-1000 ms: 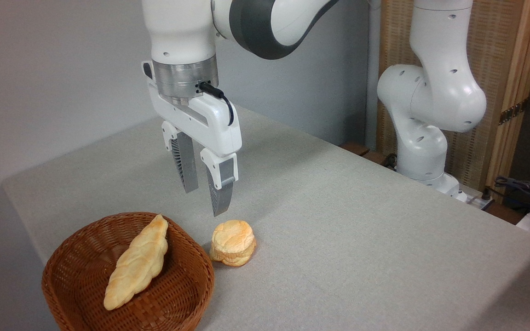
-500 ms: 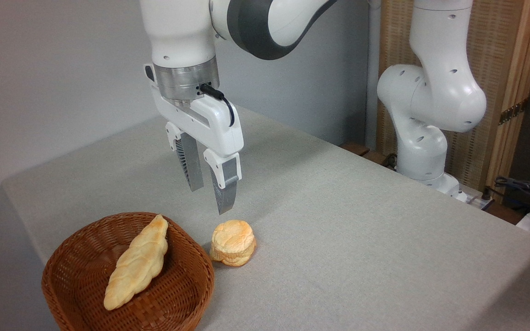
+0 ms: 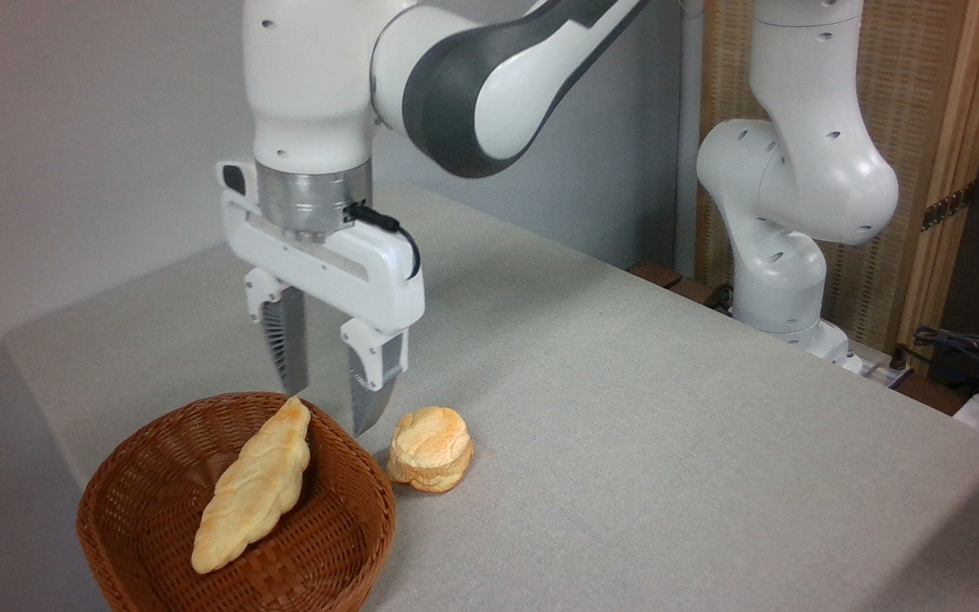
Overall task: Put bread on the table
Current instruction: 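Lower the gripper down onto the long bread roll in the basket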
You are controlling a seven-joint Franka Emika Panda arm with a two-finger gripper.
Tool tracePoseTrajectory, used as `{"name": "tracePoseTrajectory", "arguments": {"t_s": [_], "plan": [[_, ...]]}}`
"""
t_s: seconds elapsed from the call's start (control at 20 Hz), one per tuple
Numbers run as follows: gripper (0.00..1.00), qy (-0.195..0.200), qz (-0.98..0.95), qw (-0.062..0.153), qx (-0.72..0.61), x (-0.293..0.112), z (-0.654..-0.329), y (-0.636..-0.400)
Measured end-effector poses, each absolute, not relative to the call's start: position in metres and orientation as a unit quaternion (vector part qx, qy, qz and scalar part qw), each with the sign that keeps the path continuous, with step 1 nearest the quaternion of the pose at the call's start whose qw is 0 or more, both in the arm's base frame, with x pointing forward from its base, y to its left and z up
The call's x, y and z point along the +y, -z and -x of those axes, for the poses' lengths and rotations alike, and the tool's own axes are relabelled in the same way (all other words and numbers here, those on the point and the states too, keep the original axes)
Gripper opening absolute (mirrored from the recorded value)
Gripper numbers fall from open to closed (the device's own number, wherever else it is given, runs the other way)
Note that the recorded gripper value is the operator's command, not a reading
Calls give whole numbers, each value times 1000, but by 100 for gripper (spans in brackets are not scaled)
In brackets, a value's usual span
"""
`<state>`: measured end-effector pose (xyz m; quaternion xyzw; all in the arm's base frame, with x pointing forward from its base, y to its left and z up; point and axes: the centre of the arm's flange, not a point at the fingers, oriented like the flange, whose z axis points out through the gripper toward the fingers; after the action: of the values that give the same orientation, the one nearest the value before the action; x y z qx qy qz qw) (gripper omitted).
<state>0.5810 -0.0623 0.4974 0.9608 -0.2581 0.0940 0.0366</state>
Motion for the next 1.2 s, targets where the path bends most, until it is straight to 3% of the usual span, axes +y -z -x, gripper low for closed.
{"name": "tracePoseTrajectory", "arguments": {"t_s": [0.3,0.75,0.95,1.2], "plan": [[100,-146,-960,31,-235,-76,-609,-497],[100,-142,-957,37,-249,-102,-633,-440],[100,-138,-957,38,-251,-105,-635,-432],[100,-106,-954,7,-279,-104,-631,-423]]}}
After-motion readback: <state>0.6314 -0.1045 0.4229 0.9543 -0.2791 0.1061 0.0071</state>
